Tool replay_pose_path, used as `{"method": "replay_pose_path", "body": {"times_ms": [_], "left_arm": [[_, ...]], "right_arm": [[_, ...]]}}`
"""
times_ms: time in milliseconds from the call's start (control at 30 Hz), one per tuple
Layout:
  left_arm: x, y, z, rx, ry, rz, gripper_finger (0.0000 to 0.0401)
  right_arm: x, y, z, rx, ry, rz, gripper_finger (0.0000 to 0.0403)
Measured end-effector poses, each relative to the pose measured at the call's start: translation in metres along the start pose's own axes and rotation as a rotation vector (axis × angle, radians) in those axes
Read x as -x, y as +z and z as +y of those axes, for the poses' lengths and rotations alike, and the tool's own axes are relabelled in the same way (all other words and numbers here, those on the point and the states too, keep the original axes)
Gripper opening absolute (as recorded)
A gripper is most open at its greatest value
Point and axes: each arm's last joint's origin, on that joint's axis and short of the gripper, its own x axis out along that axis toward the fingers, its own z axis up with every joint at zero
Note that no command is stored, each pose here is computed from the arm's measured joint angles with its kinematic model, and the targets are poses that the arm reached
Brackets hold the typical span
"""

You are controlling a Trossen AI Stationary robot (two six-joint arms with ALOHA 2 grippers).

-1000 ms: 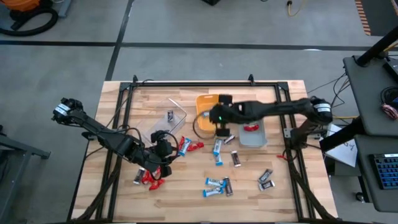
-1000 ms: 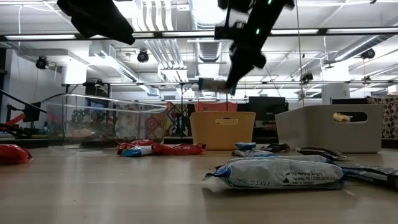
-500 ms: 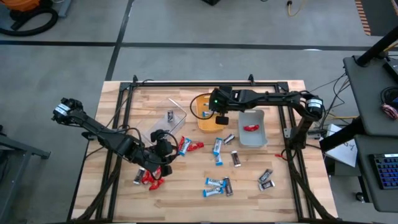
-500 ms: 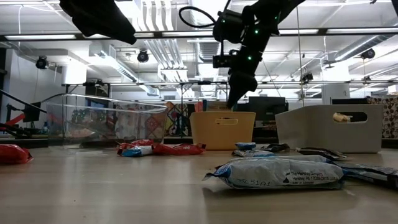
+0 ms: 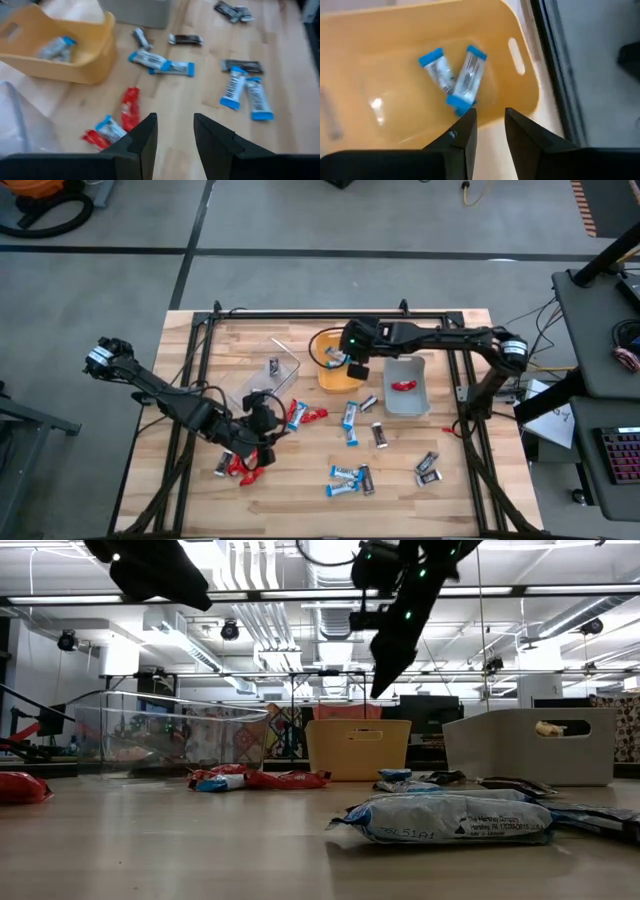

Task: Organize candy in baskets
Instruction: Put the red chocolate into the gray bin

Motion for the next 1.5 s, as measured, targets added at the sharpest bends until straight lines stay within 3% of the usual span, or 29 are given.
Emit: {"method": "replay_pose_path", "body": {"times_ms": [267,500,667,800,933,1200,1500], "left_arm": [[0.009,-0.009,-0.014,0.118,-0.118,0.066,0.0111],[0.017,-0.022,-0.023,0.269,-0.172,0.178,0.0111],[0.021,-0.031,-0.029,0.386,-0.182,0.258,0.0111],[0.013,-0.044,-0.039,0.414,-0.182,0.368,0.0111],[0.001,-0.061,-0.044,0.43,-0.119,0.503,0.0111],[-0.009,-0.074,-0.041,0.384,0.227,0.673,0.0111],[-0.029,-0.082,-0.047,0.3,0.328,0.689,0.0121]], "right_arm": [[0.057,-0.005,0.025,-0.107,0.28,-0.111,0.0092],[0.096,-0.014,0.073,-0.084,0.389,-0.169,0.0083],[0.106,-0.023,0.107,-0.043,0.455,-0.155,0.0084],[0.109,-0.027,0.128,-0.015,0.456,-0.145,0.0086],[0.112,-0.031,0.142,0.02,0.428,-0.15,0.0083],[0.115,-0.031,0.146,0.025,0.406,-0.17,0.0086],[0.115,-0.03,0.146,0.022,0.404,-0.181,0.0082]]}}
